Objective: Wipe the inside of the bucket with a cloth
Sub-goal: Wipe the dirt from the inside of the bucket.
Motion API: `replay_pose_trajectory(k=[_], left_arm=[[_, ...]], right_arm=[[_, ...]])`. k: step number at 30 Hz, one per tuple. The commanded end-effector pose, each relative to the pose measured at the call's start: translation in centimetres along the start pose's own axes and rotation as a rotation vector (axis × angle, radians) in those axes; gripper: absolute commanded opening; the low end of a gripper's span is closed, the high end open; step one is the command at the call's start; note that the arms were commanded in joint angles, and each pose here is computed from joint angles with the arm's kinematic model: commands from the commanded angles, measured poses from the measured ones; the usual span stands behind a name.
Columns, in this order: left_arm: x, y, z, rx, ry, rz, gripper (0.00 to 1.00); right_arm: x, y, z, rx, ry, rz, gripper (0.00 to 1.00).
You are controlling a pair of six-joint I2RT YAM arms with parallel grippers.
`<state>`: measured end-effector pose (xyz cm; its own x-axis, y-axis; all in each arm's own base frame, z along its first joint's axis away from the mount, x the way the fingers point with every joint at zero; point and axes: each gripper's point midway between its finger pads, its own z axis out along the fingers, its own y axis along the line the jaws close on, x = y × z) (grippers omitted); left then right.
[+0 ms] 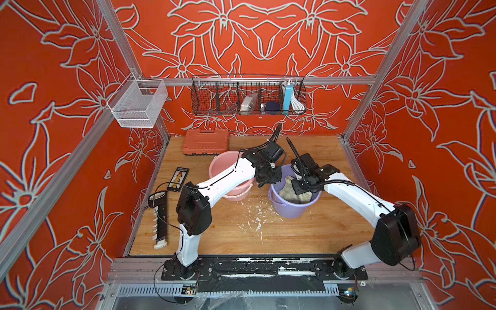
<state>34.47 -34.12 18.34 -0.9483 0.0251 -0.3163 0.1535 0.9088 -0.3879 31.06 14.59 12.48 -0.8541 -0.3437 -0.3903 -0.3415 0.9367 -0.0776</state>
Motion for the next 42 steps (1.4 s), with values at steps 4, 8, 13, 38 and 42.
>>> replay_pose_trajectory(k=[4,8,13,38,42], left_arm=[[0.2,-1.0,-0.6,0.077,0.010,-0.033,0.00],[0.6,-0.6,-1.0,0.070,0.010,-0.033,0.00],[0.3,0.3,-1.0,0.033,-0.005,-0.040,0.00],[-3.7,0.0,-3.9,0.023,-0.270,0.026,0.00],[-2.9,0.0,-4.4,0.044,-0.281,0.035,0.00]], right_arm=[[0.7,-0.5,2.8,0.064,0.062,-0.007,0.00],[1.0,-0.7,4.5,0.094,0.099,0.009,0.00],[1.1,0.6,4.7,0.020,0.058,0.033,0.00],[1.1,0.5,4.2,0.021,0.050,0.009,0.00],[-0.2,-1.5,4.8,0.151,0.037,0.025,0.00]])
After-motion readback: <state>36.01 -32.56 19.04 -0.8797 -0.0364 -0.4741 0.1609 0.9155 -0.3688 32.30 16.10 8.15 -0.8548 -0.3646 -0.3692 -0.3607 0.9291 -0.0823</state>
